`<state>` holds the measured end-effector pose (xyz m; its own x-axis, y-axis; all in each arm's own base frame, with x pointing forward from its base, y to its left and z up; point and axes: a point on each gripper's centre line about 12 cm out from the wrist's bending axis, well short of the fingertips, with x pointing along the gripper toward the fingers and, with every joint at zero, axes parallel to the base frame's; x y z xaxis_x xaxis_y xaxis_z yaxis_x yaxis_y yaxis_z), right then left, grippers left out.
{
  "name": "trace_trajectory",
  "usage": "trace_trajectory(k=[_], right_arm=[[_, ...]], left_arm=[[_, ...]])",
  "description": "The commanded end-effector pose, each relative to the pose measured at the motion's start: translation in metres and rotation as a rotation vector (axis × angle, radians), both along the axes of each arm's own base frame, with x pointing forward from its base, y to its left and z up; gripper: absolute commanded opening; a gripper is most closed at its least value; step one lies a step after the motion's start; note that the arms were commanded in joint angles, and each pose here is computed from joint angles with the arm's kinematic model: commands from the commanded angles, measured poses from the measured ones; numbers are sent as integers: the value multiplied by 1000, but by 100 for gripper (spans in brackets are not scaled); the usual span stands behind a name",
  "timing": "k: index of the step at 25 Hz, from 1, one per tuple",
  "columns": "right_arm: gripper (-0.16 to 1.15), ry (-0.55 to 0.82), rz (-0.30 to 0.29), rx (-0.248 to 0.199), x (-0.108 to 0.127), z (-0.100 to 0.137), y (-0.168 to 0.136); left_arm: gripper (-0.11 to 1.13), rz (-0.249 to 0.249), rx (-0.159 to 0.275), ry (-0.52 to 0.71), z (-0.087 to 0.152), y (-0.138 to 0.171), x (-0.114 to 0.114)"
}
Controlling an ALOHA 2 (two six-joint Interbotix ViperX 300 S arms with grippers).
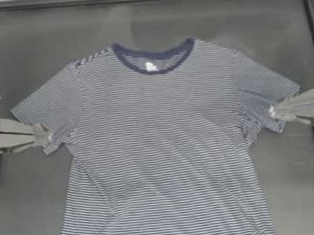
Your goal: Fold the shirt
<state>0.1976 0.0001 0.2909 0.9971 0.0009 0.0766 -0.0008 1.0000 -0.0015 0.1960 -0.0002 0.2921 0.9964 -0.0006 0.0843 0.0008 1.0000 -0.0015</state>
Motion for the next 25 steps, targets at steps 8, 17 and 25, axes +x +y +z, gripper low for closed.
trace_trajectory(k=[8,17,25], right_arm=[[9,-51,9,-3,-1,3,2],[74,-55,10,-6,0,6,2],[98,89,2,39,4,5,1]], left_arm=[[6,-15,-14,-29,15,-3,-2],[99,-11,-52,-16,18,-2,-1],[98,-28,-81,124,17,-5,2]])
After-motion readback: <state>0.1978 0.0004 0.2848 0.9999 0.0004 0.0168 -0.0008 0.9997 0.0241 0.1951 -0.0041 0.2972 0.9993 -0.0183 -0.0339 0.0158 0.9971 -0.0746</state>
